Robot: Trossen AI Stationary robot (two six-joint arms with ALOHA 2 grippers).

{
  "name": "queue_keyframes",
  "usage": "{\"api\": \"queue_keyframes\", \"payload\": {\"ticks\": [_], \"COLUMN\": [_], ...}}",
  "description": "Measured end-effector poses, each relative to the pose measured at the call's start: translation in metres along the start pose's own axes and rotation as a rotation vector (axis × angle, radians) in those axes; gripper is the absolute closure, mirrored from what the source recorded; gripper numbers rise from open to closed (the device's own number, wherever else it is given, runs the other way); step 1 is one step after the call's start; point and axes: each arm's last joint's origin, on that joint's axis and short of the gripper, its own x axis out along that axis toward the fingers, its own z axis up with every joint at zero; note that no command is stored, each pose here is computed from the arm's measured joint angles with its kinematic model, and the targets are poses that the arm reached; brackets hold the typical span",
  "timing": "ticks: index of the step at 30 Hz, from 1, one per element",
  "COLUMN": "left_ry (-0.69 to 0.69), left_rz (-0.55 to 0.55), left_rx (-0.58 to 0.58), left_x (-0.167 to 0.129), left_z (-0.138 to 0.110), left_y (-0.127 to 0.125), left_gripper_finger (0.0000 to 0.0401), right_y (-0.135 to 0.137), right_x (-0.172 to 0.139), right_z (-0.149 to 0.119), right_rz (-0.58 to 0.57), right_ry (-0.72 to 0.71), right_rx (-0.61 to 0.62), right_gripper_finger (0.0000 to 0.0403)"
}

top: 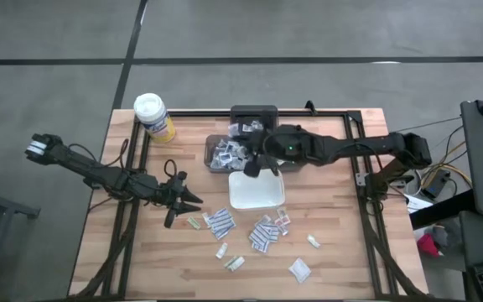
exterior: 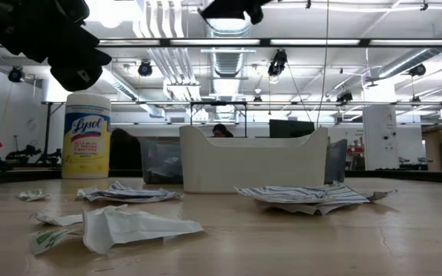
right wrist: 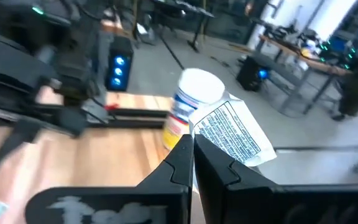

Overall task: Pick & Place First Aid Supplies
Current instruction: Put the alcohol pad into the bottom left black bin

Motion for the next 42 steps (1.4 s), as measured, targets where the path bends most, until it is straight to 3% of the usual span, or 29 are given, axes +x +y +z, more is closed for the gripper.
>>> {"api": "queue_keyframes", "payload": {"ticks": [7,18,31,42], "left_ry": [0.0,-0.02,-0.03,-0.046], "left_rz": [0.0,0.047,0.083,0.14], "left_rx": [0.0,0.001,0.002,0.01], "left_x": [0.0,0.0,0.0,0.0], "left_z": [0.0,0.001,0.0,0.0], "left_y": [0.0,0.001,0.003,0.005], "left_gripper_finger": [0.0284,0.0284,0.0284,0.0284], "right_y": [-0.026,-0.057,-0.063,-0.056], "right_x": [0.007,0.012,0.067,0.106], "right_z": [-0.015,-0.03,-0.078,-0.112], "right_rz": [-0.056,-0.008,0.135,0.254], "right_ry": [0.114,0.192,0.416,0.723], "right_rx": [0.053,0.143,0.2,0.229], "right_gripper_finger": [0.0394,0.0394,0.0394,0.0394]}}
